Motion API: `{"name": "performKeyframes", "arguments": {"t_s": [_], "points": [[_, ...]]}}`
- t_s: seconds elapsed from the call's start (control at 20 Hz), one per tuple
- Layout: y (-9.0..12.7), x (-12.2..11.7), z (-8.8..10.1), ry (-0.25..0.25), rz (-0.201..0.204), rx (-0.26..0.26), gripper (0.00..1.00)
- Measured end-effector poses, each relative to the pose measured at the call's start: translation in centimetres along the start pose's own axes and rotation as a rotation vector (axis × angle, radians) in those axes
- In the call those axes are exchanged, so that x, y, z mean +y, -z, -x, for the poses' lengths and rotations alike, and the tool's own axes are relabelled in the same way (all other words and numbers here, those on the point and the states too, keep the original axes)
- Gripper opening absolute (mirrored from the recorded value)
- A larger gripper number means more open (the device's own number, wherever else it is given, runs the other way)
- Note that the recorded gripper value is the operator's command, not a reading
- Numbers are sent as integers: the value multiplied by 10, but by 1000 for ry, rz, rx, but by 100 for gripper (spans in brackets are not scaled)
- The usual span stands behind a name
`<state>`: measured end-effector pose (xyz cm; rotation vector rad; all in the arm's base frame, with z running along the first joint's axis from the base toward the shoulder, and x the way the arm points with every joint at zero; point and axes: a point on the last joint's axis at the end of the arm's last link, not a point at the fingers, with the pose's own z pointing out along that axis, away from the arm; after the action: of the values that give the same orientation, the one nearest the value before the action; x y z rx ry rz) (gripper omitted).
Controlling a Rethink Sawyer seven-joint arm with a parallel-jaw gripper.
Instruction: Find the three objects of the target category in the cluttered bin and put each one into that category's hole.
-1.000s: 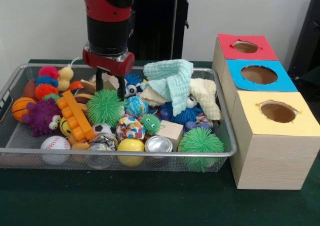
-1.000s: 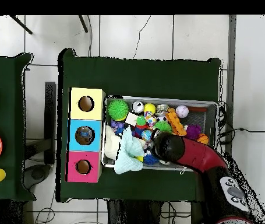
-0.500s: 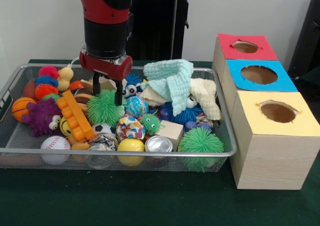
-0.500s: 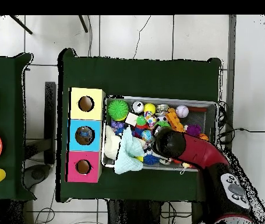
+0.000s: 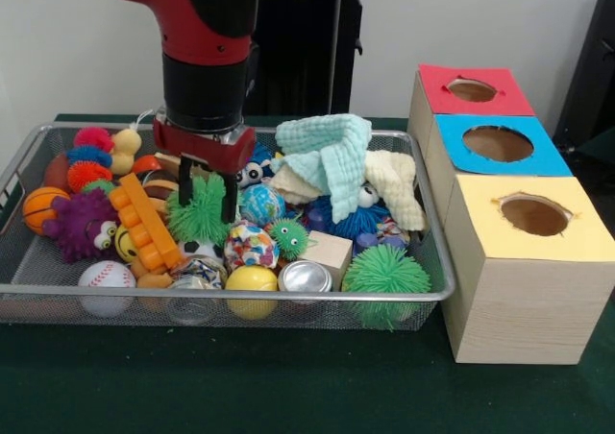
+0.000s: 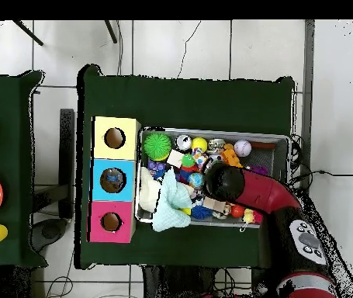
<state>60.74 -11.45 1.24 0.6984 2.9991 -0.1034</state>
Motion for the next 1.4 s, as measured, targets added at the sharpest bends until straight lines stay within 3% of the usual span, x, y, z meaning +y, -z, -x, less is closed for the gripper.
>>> {"name": "performKeyframes", "arguments": {"t_s": [0.65,1.4], "points": [[-19,18,36,23,2,-48,100],[-18,26,44,34,4,-65,100]]}}
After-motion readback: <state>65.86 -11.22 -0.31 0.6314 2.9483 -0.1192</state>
